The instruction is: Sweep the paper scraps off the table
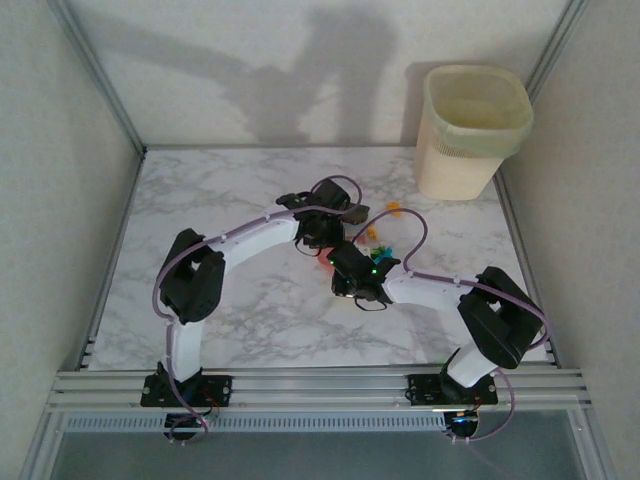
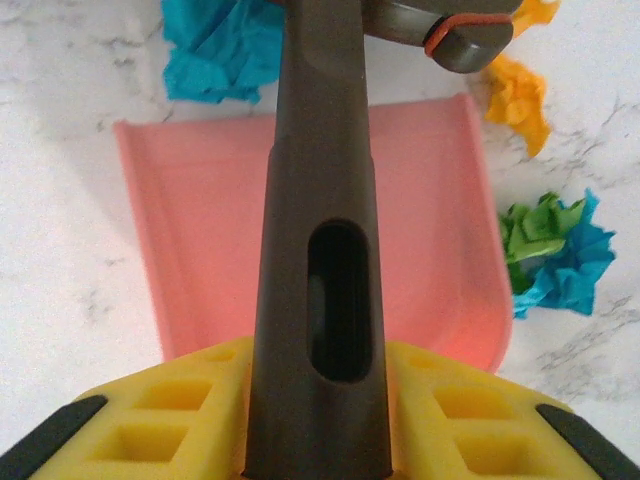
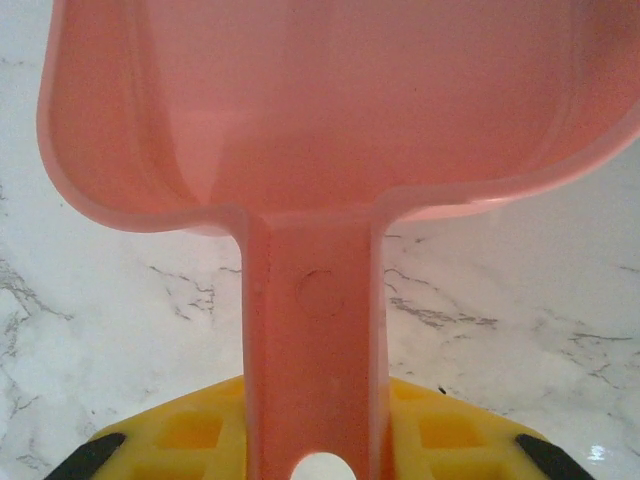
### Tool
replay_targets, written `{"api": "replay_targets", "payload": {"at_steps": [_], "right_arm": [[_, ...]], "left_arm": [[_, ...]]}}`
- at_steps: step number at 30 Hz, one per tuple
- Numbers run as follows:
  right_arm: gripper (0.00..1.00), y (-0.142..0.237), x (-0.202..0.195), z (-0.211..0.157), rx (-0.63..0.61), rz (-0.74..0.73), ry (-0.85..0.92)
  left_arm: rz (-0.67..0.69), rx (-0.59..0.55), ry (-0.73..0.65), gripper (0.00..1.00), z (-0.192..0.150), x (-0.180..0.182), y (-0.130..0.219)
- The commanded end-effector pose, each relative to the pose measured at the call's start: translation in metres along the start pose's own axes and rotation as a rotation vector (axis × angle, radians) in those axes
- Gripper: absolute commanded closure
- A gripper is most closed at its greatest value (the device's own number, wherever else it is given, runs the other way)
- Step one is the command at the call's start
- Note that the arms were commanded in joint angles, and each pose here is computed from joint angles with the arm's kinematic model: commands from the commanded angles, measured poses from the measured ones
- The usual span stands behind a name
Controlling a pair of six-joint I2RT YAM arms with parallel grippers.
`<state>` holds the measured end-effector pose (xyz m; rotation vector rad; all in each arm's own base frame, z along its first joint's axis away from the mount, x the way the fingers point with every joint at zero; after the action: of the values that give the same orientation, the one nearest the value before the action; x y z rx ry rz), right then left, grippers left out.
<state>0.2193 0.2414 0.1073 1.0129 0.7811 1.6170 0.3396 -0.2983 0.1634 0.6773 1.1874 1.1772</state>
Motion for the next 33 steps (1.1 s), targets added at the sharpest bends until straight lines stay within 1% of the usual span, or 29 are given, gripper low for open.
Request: {"api": "replay_targets", "payload": {"at_steps": [1, 6, 12, 22, 26, 30, 33], "right_arm": [[1.00, -0.004, -0.005, -0.005, 0.006, -0.049, 0.001], [1.00, -0.008, -0.004, -0.004, 0.007, -0.054, 0.025], [1.00, -0.016, -0.002, -0.002, 0.013, -0.063, 0.054], [1.00, -0.031, 0.006, 0.001, 0.002, -0.052, 0.169], [1.00, -0.040, 0.013, 0.001, 0.034, -0.027, 0.211], [1.00, -0.046, 0.014, 0.002, 0.046, -0.035, 0.216], [1.00, -0.047, 0.016, 0.001, 0.038, -0.011, 0.218]], "left_arm": [[0.010, 0.003, 0.002, 1.00, -0.010, 0.011, 0.023], [-0.040, 0.023, 0.020, 1.00, -0.025, 0.021, 0.037], [-0.062, 0.035, 0.033, 1.00, -0.044, 0.037, 0.049], [-0.117, 0.011, 0.050, 1.00, -0.065, 0.058, 0.084], [-0.133, 0.006, 0.051, 1.00, -0.073, 0.066, 0.092], [-0.143, -0.006, 0.056, 1.00, -0.077, 0.074, 0.098], [-0.151, -0.033, 0.069, 1.00, -0.077, 0.078, 0.106]]}}
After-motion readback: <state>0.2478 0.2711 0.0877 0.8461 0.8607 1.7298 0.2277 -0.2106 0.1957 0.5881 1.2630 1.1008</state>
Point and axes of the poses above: each hand's point on the last joint's axis, 136 mm out from that joint toward the fingers, its own y axis back along the fingers, its own x axis along the line the jaws close on, z = x × y, the point moved 7 cm from there along y, back along the fingers, and after that the axes turned 6 degrees about y, right-handed, at the moved point
